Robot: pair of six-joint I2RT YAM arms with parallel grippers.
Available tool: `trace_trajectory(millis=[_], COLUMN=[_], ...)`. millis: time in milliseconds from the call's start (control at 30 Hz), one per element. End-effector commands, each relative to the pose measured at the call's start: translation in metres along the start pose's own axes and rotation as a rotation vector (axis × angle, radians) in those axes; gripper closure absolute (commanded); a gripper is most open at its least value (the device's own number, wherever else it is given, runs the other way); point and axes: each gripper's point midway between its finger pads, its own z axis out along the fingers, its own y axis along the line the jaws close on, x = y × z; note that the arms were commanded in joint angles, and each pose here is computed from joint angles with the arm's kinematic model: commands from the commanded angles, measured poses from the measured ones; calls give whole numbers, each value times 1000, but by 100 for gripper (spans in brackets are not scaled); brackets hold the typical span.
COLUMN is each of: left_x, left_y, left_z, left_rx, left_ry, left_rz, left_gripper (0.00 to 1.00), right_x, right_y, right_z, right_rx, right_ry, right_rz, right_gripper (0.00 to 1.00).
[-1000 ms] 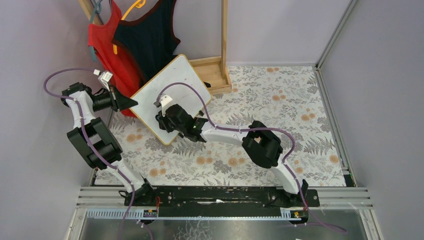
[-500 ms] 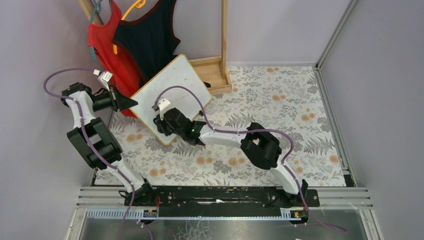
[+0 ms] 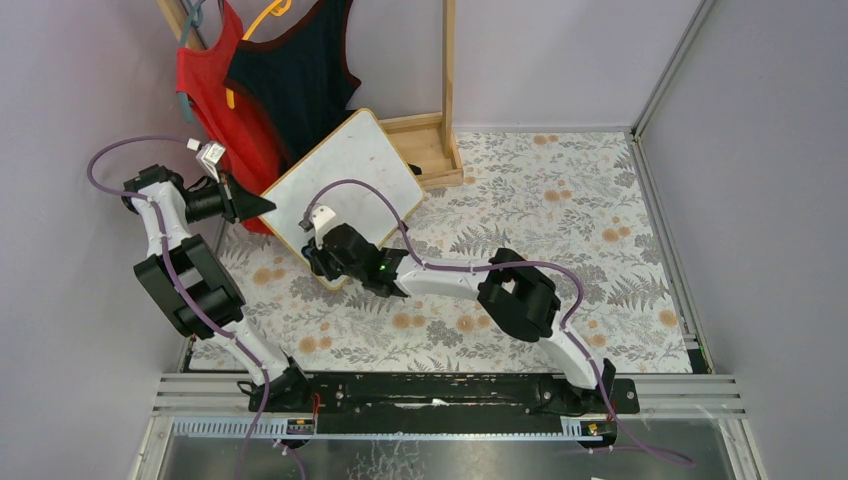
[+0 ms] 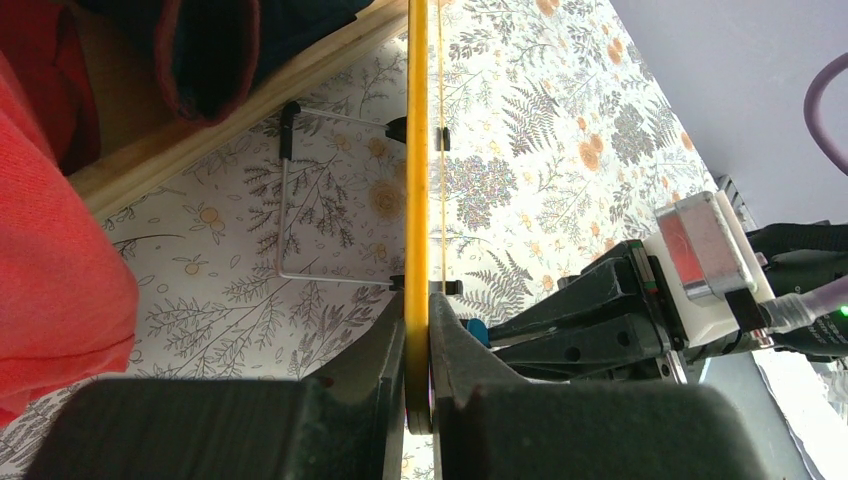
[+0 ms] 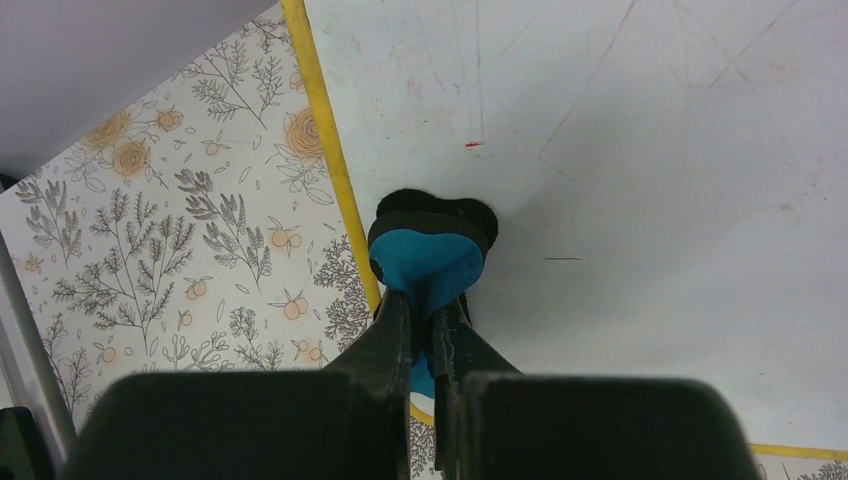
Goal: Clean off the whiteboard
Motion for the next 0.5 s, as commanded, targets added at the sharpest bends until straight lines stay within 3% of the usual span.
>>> trace_trajectory(millis=[0,267,467], left_x=[6,5,7], left_y=[-4,-4,-3], left_z=[2,2,2], left_rx=[-14,-12,-14], left_ry=[46,43,47], left_rz=[55,54,50], left_gripper=[100,100,100], right_x=[12,1,-15], right_y=[-37,-120,-143], right_z=[0,-12,-22], right_rx=[49,174,218], right_ry=[40,28,7], right_rz=[28,47,20], right_gripper=[100,100,100])
